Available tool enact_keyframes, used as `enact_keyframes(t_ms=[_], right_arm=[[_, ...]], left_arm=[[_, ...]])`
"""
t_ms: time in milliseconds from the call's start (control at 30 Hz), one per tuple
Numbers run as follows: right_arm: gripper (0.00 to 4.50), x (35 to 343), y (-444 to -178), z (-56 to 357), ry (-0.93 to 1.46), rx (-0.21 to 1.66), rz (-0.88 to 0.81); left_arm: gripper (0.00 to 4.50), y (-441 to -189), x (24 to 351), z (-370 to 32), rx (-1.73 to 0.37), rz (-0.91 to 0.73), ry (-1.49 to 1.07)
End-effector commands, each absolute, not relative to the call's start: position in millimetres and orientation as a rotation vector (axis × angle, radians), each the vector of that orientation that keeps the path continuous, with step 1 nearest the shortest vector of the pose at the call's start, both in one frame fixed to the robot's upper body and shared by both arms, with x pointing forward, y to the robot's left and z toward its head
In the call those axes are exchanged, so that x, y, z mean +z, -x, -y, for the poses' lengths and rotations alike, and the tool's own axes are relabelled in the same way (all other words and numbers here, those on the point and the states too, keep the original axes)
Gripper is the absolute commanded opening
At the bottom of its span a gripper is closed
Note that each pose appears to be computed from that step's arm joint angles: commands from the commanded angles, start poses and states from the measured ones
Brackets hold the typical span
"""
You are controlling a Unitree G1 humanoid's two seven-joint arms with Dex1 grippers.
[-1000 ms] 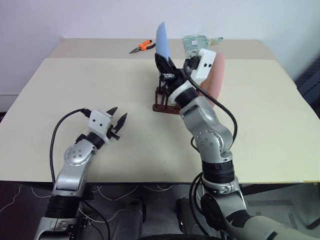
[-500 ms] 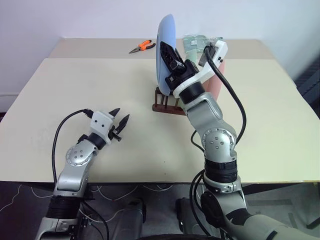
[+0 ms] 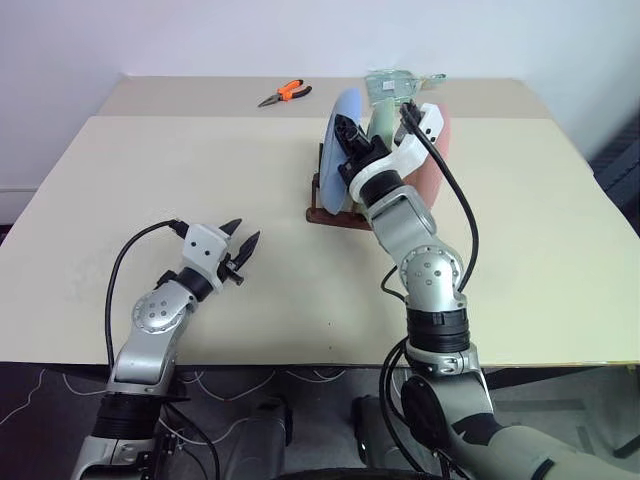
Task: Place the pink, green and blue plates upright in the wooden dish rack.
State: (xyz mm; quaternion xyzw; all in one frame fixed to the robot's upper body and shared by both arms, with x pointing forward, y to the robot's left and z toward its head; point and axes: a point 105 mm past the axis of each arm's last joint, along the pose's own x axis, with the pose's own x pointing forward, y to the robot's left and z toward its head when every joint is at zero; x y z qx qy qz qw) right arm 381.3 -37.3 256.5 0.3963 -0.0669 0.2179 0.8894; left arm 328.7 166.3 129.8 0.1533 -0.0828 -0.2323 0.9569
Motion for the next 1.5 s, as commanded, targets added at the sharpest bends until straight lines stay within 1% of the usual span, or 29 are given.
enact_keyframes(t_ms=[33,200,300,400,500,633,667,733,767,833,867,933,1000,1067,1133,1167,1200,1233,1300,1333,1400,1500], right_arm=[[0.0,284,-380,22,-0.857,0.484,0.182],[0.0,286,-387,20,-0.814,0.473,0.173],[1.05,287,-385,17,-0.769,0.486,0.18],[2.48,291,-382,18,-0.712,0.491,0.215],[2.48,300,-378,21,-0.64,0.5,0.274],[2.48,323,-371,31,-0.483,0.514,0.411],[2.48,329,-368,34,-0.428,0.514,0.448],[2.48,350,-351,48,-0.204,0.55,0.606],[2.48,357,-342,55,-0.13,0.59,0.657],[2.48,357,-331,67,-0.101,0.68,0.652],[2.48,355,-328,75,-0.065,0.683,0.651],[2.48,350,-324,90,0.035,0.675,0.648],[2.48,345,-324,113,0.122,0.605,0.644],[2.48,335,-332,153,0.188,0.484,0.587],[2.48,310,-340,202,0.282,0.342,0.477],[2.48,301,-341,217,0.31,0.304,0.436],[2.48,284,-342,234,0.328,0.272,0.368],[2.48,257,-340,250,0.365,0.272,0.269],[2.48,195,-328,266,0.424,0.329,0.067],[2.48,175,-321,267,0.413,0.356,0.006],[2.48,157,-316,270,0.386,0.37,-0.03],[2.48,147,-314,266,0.365,0.398,-0.048]], left_arm=[[1.98,-326,143,-160,-0.498,0.219,-0.333],[1.98,-327,143,-158,-0.508,0.221,-0.336],[2.04,-327,143,-157,-0.512,0.224,-0.338],[2.04,-327,143,-156,-0.514,0.225,-0.337],[2.04,-328,142,-154,-0.516,0.226,-0.334],[2.04,-329,142,-153,-0.518,0.228,-0.333],[2.04,-329,143,-153,-0.516,0.23,-0.332],[2.04,-332,145,-159,-0.483,0.232,-0.322],[2.04,-334,146,-164,-0.461,0.228,-0.302],[2.04,-337,146,-169,-0.437,0.224,-0.278],[2.04,-338,146,-170,-0.436,0.223,-0.274],[2.04,-338,145,-170,-0.443,0.221,-0.295],[2.04,-340,142,-173,-0.436,0.215,-0.329],[2.04,-343,141,-183,-0.402,0.208,-0.347],[2.04,-347,138,-201,-0.352,0.185,-0.364],[2.04,-348,137,-207,-0.337,0.177,-0.372],[2.04,-349,134,-211,-0.322,0.166,-0.389],[2.04,-350,129,-218,-0.306,0.144,-0.403],[2.04,-349,116,-230,-0.305,0.087,-0.445],[2.04,-347,110,-233,-0.312,0.07,-0.463],[2.04,-346,105,-235,-0.318,0.057,-0.457],[2.04,-344,104,-235,-0.32,0.061,-0.442]])
